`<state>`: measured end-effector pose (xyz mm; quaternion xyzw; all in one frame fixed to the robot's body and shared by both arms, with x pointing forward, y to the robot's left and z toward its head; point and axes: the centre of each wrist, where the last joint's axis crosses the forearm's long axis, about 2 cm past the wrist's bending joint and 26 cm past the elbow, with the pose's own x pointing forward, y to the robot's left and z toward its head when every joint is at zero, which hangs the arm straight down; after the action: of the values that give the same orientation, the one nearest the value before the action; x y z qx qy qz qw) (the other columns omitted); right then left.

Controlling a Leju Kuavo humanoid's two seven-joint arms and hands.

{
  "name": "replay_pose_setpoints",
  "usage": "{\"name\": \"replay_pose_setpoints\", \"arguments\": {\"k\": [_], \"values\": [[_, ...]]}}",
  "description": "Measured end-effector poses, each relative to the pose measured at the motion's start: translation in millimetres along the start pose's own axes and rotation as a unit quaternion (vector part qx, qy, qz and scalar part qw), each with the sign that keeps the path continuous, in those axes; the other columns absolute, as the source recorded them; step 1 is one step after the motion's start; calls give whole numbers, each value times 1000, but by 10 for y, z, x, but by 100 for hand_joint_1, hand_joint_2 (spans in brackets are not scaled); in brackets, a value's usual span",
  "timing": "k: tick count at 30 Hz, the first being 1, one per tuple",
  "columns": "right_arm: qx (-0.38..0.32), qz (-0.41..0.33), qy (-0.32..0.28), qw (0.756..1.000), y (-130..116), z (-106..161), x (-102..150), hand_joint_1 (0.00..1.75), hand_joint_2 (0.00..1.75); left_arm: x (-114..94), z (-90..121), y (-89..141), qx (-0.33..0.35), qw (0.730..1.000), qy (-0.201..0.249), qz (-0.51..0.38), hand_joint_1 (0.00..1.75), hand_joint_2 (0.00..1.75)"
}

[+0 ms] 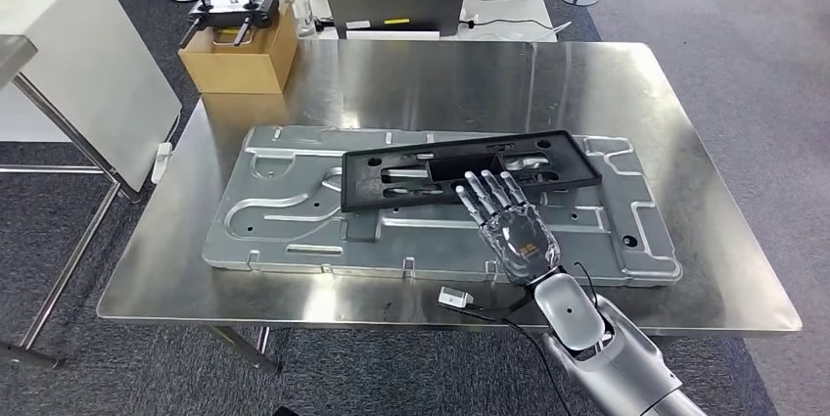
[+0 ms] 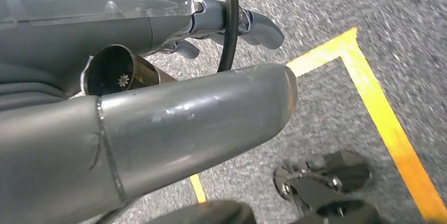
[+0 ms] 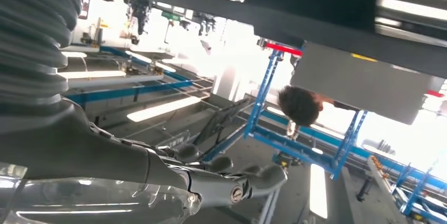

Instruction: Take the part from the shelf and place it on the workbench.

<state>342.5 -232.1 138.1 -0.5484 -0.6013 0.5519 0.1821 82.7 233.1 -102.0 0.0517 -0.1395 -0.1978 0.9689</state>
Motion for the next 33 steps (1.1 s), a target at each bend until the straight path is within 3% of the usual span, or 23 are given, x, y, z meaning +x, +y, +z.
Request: {"name": "replay_pose_setpoints", "arguments": {"k": [26,33], "values": [[0,-8,5,1000,-3,12,-3,0,175,32,-1,2,0,1000,-3,-1,0,0],[34,-110,19,993,78,117,107,0,175,39,3,-22,-2,1000,-4,0,0,0]]}}
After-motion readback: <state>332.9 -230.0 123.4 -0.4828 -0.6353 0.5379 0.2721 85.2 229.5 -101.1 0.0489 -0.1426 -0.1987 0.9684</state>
